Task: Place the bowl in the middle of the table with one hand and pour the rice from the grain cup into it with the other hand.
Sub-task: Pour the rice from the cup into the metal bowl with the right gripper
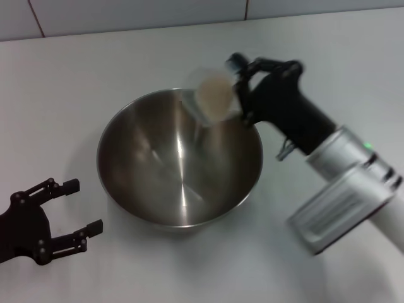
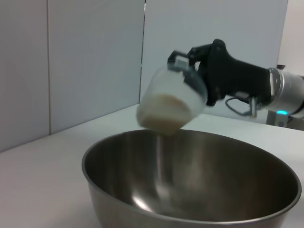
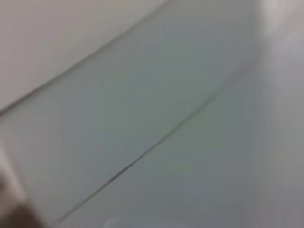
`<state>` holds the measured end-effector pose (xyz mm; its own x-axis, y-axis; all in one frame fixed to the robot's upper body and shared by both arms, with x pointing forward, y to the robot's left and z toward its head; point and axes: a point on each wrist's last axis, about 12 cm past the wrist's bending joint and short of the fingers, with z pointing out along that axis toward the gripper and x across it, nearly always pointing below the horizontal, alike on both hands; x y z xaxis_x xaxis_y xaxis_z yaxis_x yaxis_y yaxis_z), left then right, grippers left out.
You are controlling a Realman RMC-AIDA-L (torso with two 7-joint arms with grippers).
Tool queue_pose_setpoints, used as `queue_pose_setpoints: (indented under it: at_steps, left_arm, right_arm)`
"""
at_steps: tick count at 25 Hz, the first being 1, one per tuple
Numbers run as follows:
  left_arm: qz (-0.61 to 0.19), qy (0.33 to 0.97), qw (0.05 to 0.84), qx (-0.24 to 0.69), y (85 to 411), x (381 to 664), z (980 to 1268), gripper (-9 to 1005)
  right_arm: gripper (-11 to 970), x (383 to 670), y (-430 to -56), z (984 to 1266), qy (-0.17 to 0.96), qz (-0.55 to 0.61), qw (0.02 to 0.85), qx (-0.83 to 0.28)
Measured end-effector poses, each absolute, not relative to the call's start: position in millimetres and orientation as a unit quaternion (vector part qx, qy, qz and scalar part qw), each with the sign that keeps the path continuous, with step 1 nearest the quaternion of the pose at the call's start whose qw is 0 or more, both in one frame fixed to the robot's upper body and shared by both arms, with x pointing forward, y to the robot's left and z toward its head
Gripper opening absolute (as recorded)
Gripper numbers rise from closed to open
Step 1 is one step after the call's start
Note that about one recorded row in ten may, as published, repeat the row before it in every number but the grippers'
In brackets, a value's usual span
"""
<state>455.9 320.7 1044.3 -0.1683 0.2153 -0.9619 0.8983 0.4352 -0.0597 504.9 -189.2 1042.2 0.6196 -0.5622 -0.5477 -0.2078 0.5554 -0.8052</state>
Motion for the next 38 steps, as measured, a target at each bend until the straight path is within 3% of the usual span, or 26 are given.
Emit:
queue_pose_setpoints:
  at_steps: [9,19,29,35,38]
  left_arm:
    - [-0.339,0.685,0.500,0.407,320,457,1044,865]
    - [-0.339,0.685,0.500,0.407,320,457,1044,865]
    - [-0.342,0.684,0.495,0.412,319,457,1044,865]
    - [-0.344,0.683,0.495,0.413,318,457,1044,865]
    - [-0.344,0.683,0.495,0.413,318,457,1044,865]
  right_arm:
    - [46,491,-164,1041,0.212,-0.331,0.706,-0.589]
    - [57,480,-150,1035,0.011,-0.458,0.610,-0.646]
    - [68,473,-144,1024,-0.126,-0.508,0.530,-0.667]
    - [74,475,-142,1027,-0.086,-0.501,0.543,-0.668]
    - [78,476,-133,1039,0.064,-0.462,0.612,-0.639]
